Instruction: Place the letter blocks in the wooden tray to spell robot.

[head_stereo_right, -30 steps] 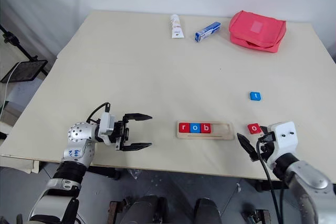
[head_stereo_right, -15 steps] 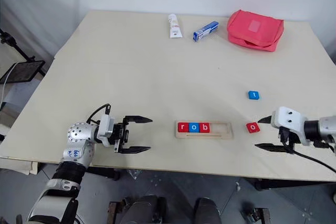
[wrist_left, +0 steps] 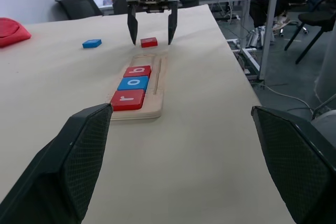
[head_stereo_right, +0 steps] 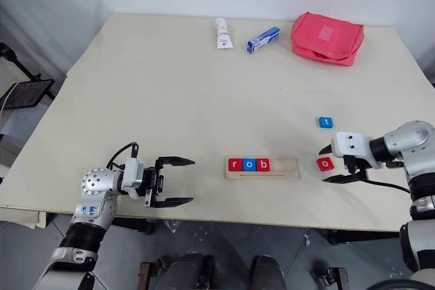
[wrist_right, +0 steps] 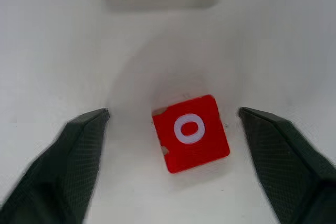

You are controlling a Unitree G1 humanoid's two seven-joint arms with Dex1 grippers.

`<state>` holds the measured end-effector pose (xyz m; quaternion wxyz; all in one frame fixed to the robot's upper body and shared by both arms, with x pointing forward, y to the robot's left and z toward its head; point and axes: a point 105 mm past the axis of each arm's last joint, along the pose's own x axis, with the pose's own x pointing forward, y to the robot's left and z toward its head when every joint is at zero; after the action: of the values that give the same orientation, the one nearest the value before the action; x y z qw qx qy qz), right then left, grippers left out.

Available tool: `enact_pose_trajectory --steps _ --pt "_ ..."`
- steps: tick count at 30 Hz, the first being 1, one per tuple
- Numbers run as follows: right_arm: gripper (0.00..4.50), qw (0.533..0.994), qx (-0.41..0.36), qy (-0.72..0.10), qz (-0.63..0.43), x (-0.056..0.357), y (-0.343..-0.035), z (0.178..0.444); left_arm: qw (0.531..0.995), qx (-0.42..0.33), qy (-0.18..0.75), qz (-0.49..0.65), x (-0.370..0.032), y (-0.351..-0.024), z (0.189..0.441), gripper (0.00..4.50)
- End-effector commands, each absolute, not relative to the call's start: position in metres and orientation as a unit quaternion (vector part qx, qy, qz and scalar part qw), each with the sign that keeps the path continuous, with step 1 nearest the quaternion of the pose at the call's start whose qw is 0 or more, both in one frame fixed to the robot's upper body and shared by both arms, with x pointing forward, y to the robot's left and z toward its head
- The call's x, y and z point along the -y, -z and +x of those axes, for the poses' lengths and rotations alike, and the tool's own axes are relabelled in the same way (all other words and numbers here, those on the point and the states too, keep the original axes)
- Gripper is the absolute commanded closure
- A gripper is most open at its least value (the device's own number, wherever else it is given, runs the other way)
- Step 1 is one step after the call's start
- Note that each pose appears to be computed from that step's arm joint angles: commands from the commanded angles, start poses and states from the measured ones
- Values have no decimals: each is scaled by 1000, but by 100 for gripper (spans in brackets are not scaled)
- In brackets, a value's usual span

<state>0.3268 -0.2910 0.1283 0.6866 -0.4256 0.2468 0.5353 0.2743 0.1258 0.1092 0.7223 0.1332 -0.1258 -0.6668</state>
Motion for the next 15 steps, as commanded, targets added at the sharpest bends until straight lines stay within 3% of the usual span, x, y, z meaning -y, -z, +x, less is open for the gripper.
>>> enact_pose_trajectory --steps 1,6,15 --pt "158 677 -271 -537 -424 298 -122 324 726 141 659 139 -128 -117 272 0" --pt "305 681 -278 -529 -424 298 -123 328 728 141 657 136 -127 -117 272 0" --pt "305 738 -225 -529 -353 271 -165 339 720 137 667 134 -124 -118 281 0"
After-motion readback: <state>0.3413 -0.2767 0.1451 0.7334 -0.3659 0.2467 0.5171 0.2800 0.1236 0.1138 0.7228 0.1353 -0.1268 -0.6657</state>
